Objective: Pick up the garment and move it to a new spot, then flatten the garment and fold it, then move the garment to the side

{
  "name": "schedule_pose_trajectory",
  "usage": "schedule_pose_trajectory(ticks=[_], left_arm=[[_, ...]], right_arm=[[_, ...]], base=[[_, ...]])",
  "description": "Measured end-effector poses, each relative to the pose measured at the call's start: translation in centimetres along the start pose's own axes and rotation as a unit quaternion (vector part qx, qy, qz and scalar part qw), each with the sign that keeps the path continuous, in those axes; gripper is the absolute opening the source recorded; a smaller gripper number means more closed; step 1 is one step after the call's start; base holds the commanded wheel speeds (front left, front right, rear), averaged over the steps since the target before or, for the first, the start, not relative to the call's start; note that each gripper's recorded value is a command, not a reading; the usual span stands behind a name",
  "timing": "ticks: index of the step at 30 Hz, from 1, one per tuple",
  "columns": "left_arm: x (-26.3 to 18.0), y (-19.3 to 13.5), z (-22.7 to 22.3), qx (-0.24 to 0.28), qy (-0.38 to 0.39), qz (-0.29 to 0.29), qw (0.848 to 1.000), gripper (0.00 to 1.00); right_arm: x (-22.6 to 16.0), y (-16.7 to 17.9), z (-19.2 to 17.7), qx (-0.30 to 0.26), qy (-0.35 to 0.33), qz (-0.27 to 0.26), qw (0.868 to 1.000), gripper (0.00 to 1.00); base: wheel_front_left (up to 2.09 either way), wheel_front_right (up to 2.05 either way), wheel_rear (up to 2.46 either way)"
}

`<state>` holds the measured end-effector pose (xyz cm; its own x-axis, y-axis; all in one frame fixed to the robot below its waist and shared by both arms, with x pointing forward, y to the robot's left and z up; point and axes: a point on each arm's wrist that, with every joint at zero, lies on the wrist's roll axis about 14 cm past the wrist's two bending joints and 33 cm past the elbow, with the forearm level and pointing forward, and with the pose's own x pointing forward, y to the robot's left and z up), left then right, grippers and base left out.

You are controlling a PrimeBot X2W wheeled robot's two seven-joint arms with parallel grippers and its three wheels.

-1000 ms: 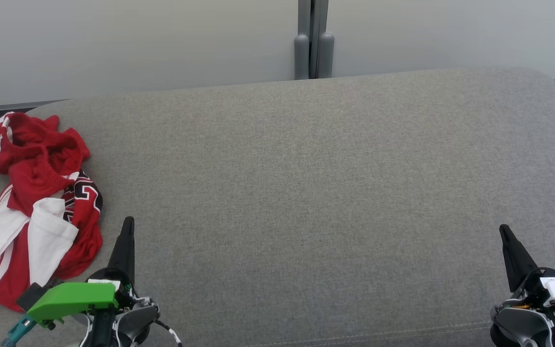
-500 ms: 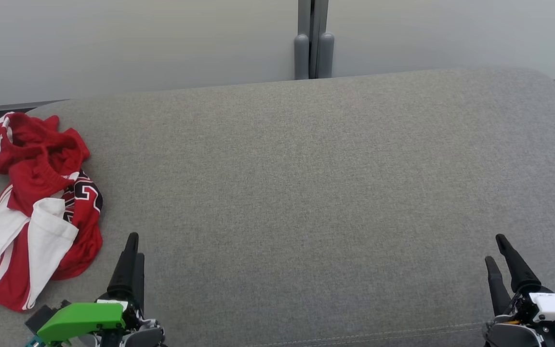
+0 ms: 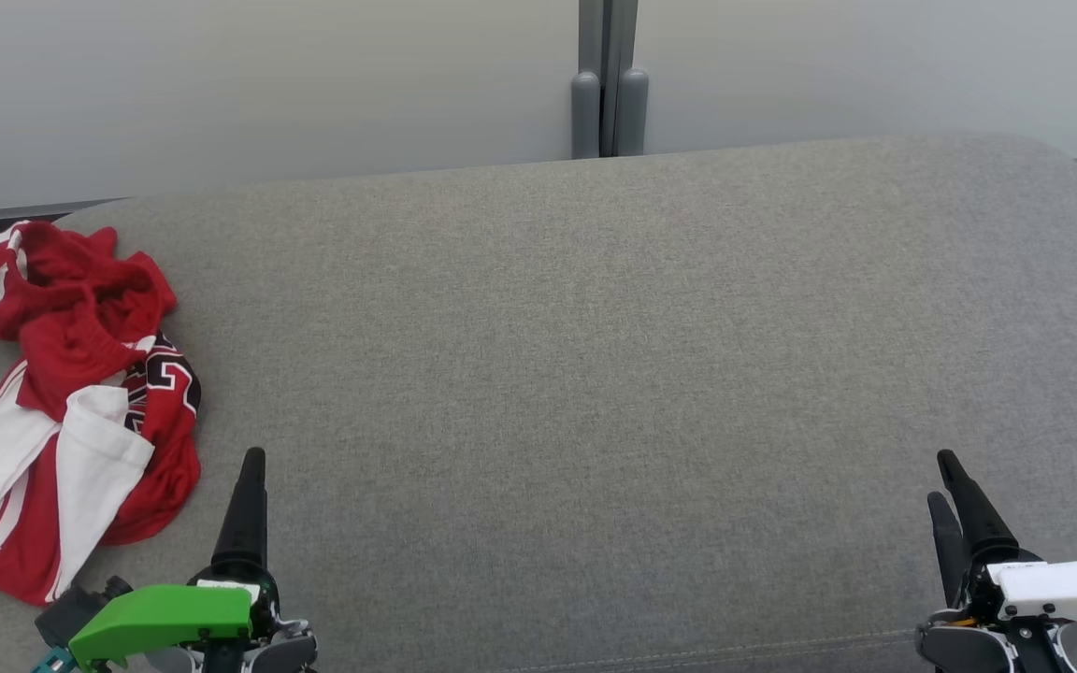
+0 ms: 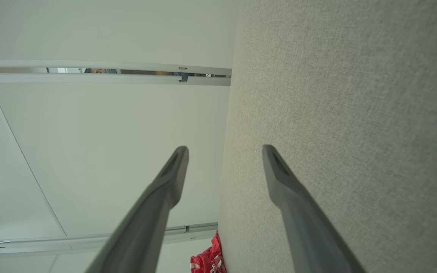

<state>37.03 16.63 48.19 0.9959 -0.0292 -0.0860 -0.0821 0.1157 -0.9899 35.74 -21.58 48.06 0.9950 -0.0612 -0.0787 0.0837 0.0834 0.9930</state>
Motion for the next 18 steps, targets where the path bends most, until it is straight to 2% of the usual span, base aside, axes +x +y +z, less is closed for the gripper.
schedule_pose_trajectory(ticks=[10,18], left_arm=[[-0.1,-1.4,-0.3,0.098,-0.003,-0.016,0.995,1.00],[-0.4,-2.0,-0.2,0.186,-0.012,-0.024,0.982,1.00]], right_arm=[[0.2,1.3,-1.0,-0.095,0.006,0.018,0.995,1.00],[0.3,2.4,-2.0,-0.187,0.013,0.036,0.982,1.00]], base=[[0.00,0.00,0.00],[0.00,0.00,0.00]])
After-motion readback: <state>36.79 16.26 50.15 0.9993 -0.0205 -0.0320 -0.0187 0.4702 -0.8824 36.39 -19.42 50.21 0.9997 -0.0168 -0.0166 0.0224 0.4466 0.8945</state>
